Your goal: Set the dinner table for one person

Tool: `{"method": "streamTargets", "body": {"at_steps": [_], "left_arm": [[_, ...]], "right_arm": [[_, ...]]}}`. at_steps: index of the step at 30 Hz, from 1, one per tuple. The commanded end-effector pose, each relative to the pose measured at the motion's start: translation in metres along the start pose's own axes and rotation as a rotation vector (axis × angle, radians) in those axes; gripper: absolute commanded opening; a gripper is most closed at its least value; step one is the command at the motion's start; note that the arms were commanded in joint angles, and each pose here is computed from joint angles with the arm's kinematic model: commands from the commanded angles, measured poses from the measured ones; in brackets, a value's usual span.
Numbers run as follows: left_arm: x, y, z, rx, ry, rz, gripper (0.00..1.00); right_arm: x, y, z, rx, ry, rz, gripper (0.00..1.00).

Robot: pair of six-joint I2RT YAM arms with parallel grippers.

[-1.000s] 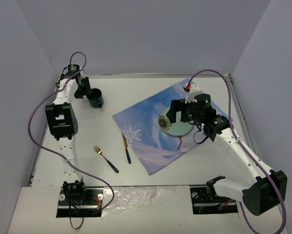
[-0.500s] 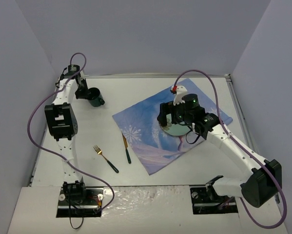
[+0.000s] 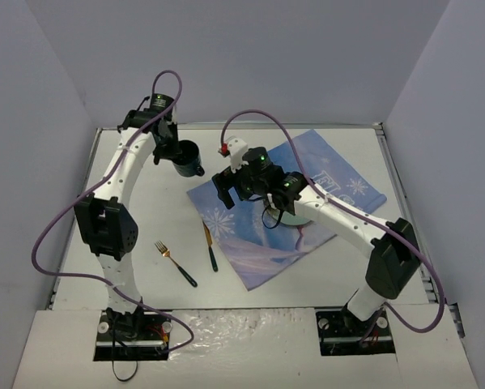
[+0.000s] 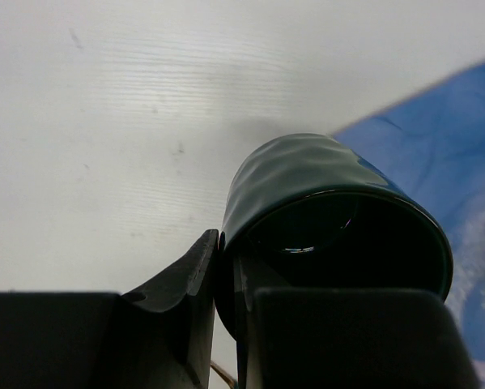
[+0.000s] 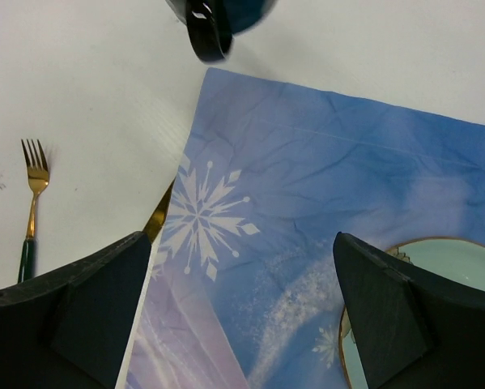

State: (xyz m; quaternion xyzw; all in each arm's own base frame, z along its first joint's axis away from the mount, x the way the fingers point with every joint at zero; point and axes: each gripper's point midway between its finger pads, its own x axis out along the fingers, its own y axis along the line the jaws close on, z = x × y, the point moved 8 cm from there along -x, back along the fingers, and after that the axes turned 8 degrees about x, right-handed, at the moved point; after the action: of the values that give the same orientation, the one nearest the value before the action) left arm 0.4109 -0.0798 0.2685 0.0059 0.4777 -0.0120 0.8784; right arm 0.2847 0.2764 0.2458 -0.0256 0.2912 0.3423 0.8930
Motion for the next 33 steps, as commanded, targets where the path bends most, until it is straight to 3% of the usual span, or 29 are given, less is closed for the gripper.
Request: {"method": "streamTargets", "body": {"at_steps": [1, 9, 20, 33], "left_arm": [[-0.055, -0.025, -0.004, -0.011, -0.075, -0.010, 0.00], [-0.078, -0.053, -0.013, 0.008, -0.105, -0.048, 0.00], [-0.084, -0.057, -0.019, 0.024, -0.103, -0.069, 0.00], [-0.088, -0.062, -0.020, 0.033, -0.113, -0.100, 0.00]], "right_arm": [[0.017, 0.017, 0.035, -0.099, -0.101, 0.022, 0.89], [0.043, 0.033, 0.044, -0.137, -0.111, 0.012, 0.77], [0.057, 0.037, 0.053, -0.116, -0.176, 0.000, 0.54], [0.071, 0.038, 0.048, -0.119, -0.168, 0.009, 0.38]]}}
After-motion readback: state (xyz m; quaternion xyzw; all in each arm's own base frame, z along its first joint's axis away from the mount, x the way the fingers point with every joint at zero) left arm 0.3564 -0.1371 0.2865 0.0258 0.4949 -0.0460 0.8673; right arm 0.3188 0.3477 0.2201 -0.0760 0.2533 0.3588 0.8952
